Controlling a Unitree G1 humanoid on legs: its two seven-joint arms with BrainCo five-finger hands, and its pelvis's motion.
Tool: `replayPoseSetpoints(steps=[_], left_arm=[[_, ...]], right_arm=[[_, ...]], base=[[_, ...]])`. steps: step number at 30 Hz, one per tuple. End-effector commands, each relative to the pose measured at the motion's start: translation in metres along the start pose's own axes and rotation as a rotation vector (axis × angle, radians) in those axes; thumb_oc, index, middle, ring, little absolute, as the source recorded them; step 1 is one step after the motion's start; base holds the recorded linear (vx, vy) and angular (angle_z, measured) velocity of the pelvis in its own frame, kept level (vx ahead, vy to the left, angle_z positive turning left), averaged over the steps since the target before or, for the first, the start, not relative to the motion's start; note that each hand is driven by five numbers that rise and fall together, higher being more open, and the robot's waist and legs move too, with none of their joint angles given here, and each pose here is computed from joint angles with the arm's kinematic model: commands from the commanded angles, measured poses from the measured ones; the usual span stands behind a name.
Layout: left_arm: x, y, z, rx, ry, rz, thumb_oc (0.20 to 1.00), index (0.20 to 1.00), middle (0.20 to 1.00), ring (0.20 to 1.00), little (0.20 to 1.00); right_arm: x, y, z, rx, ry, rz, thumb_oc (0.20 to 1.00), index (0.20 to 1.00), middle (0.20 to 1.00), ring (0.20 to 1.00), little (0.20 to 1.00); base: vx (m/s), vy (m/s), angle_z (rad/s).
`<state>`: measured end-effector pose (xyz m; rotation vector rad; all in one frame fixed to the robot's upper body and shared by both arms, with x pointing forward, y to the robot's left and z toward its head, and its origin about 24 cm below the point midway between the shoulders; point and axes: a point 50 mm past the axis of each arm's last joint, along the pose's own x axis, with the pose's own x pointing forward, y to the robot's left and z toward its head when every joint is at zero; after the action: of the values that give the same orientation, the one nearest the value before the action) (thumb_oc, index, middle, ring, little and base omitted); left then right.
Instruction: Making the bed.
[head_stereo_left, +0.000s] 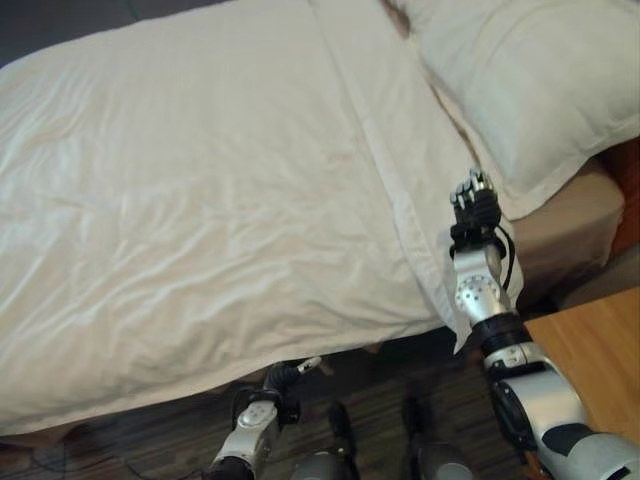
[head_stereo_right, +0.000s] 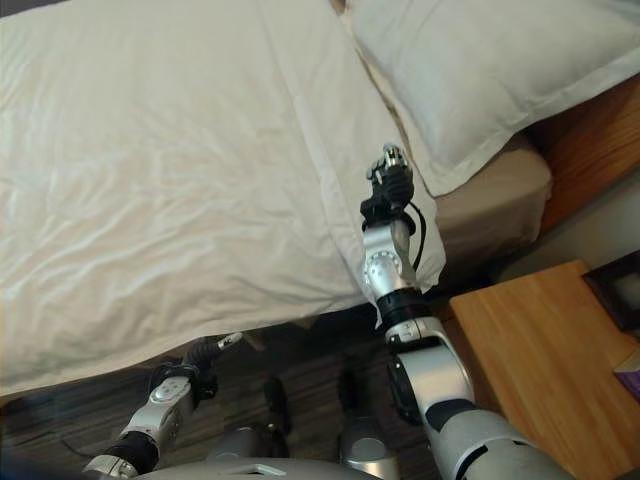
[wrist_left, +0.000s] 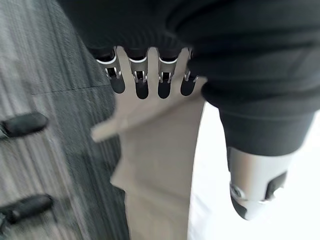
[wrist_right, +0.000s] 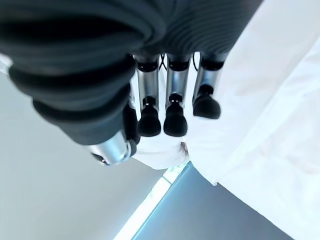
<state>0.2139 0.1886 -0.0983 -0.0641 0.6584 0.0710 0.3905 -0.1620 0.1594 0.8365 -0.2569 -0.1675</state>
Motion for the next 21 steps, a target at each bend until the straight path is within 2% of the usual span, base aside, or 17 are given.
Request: replayPoseSetpoints(steps=[1,3,7,11,12,13,14,15,16,17,18,19,21], left_arm=[[0.008,0.023,0.025,0.05,-0.072,0.043,1.0,1.0,1.0,1.0,1.0],[0.005,0.025,0.019,0.063,-0.055,0.04,1.0,1.0,1.0,1.0,1.0],[0.001,0.027,0.004,0.071,-0.006,0.023,1.0,1.0,1.0,1.0,1.0],[0.0,0.025,-0.004,0.017,0.023,0.037,1.0,1.0,1.0,1.0,1.0],[0.002,0.024,-0.001,0.006,0.021,0.044,1.0,1.0,1.0,1.0,1.0],[0.001,0.024,-0.002,0.006,0.024,0.045,1.0,1.0,1.0,1.0,1.0],[0.004,0.023,-0.001,-0.016,0.027,0.062,1.0,1.0,1.0,1.0,1.0],[0.003,0.023,-0.002,-0.016,0.03,0.063,1.0,1.0,1.0,1.0,1.0],[0.003,0.026,-0.007,-0.05,0.054,0.086,1.0,1.0,1.0,1.0,1.0],[0.002,0.026,-0.008,-0.05,0.056,0.086,1.0,1.0,1.0,1.0,1.0],[-0.001,0.028,-0.017,-0.075,0.085,0.097,1.0,1.0,1.0,1.0,1.0],[-0.001,0.028,-0.017,-0.075,0.085,0.097,1.0,1.0,1.0,1.0,1.0],[-0.004,0.033,-0.023,-0.1,0.105,0.117,1.0,1.0,1.0,1.0,1.0]], right_arm=[[0.023,0.03,0.035,0.015,-0.109,0.039,0.2,0.2,0.2,0.2,0.2],[0.027,0.008,0.033,-0.049,-0.062,-0.02,0.2,0.2,0.2,0.2,0.2],[0.003,-0.082,-0.001,-0.136,0.143,-0.274,0.2,0.2,0.2,0.2,0.2],[-0.064,-0.163,-0.048,-0.134,0.34,-0.507,0.2,0.2,0.2,0.2,0.2],[-0.081,-0.177,-0.056,-0.147,0.379,-0.544,0.2,0.2,0.2,0.2,0.2],[-0.082,-0.178,-0.057,-0.148,0.381,-0.545,0.2,0.2,0.2,0.2,0.2],[-0.112,-0.202,-0.065,-0.169,0.44,-0.616,0.2,0.2,0.2,0.2,0.2],[-0.113,-0.202,-0.066,-0.17,0.442,-0.617,0.2,0.2,0.2,0.2,0.2],[-0.147,-0.23,-0.067,-0.192,0.502,-0.707,0.2,0.2,0.2,0.2,0.2],[-0.148,-0.231,-0.067,-0.193,0.504,-0.708,0.2,0.2,0.2,0.2,0.2],[-0.174,-0.25,-0.066,-0.224,0.558,-0.772,0.2,0.2,0.2,0.2,0.2],[-0.174,-0.25,-0.066,-0.224,0.558,-0.772,0.2,0.2,0.2,0.2,0.2],[-0.197,-0.267,-0.06,-0.269,0.599,-0.82,0.2,0.2,0.2,0.2,0.2]], base=[[-0.04,0.03,0.01],[-0.03,0.01,-0.03],[0.0,0.001,-0.01],[0.01,-0.016,0.04],[0.01,-0.032,0.1],[0.03,-0.047,-0.02],[0.03,-0.026,-0.02],[0.09,-0.049,0.0],[0.06,-0.021,0.02],[0.12,-0.027,0.0],[0.06,-0.004,-0.05],[0.09,-0.009,-0.14],[0.01,-0.015,-0.29]])
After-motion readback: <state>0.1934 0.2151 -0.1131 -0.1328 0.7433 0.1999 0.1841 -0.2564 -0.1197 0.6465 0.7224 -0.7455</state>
